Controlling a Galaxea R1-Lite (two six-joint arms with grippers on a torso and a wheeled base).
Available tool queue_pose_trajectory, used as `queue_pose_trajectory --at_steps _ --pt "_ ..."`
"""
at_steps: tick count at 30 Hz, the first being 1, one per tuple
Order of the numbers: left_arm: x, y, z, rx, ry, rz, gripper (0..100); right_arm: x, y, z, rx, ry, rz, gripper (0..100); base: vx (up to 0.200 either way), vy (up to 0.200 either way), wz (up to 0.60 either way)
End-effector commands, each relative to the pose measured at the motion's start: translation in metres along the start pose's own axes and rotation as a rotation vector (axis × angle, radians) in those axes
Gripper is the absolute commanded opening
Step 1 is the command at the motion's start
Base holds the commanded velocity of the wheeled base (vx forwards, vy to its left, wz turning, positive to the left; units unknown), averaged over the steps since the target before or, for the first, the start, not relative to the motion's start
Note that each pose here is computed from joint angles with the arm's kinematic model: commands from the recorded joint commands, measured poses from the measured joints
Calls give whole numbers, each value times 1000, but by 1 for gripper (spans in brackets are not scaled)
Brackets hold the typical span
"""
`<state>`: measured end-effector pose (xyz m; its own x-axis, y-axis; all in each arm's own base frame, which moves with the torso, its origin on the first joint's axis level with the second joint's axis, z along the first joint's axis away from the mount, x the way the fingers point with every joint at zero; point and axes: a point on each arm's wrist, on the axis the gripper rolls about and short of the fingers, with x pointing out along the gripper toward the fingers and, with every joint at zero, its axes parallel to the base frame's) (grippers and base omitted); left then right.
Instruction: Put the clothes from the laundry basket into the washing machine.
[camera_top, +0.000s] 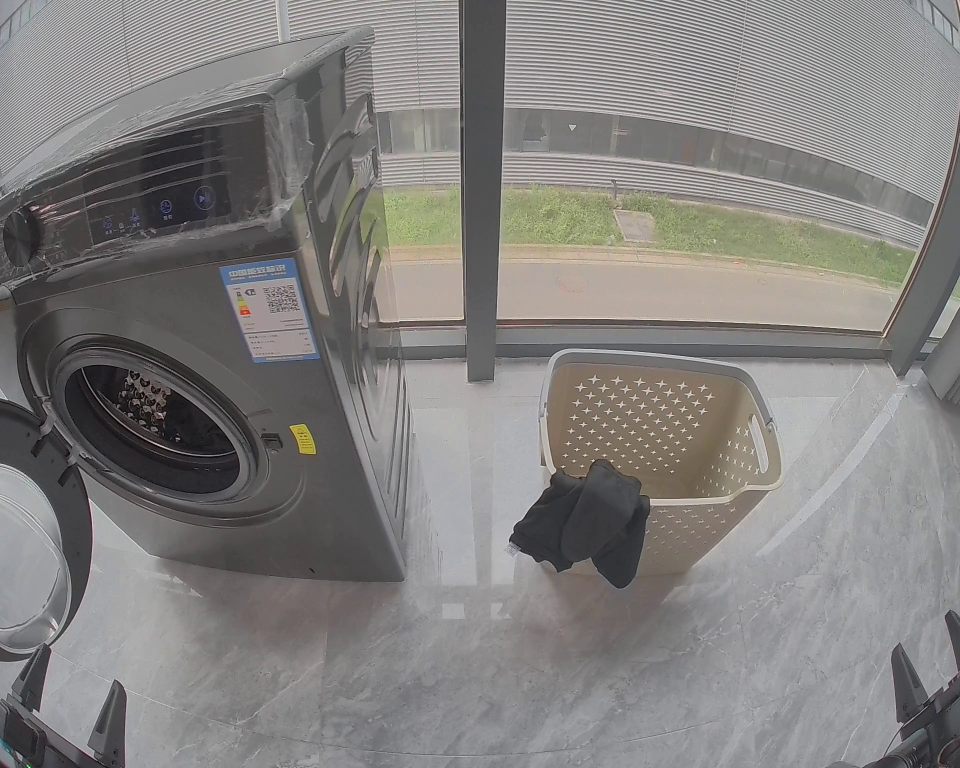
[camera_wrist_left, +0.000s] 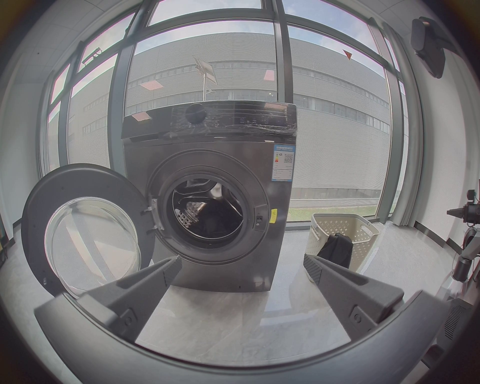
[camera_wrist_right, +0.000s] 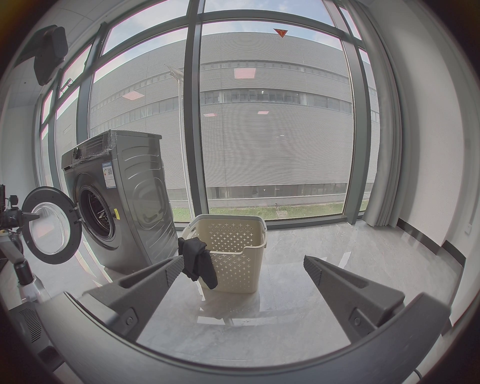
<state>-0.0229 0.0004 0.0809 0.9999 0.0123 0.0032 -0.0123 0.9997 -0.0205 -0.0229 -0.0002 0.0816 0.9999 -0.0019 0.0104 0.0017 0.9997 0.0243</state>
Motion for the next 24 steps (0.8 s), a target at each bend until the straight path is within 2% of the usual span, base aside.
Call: queue_pose_trajectory --at_steps 1,11,14,18,24 --pt "0 0 -5 0 0 0 100 0 0 -5 0 1 0 100 0 0 0" --pt "0 0 -4 0 -1 0 100 0 0 -5 0 3 0 100 0 0 0" --pt "0 0 -4 10 -3 0 100 0 0 -5 0 3 0 100 0 0 0" --pt "0 0 -5 0 0 0 100 0 0 -5 0 3 0 100 0 0 0" --pt "0 0 -5 14 -1 -8 100 0 0 -5 0 1 0 100 0 0 0"
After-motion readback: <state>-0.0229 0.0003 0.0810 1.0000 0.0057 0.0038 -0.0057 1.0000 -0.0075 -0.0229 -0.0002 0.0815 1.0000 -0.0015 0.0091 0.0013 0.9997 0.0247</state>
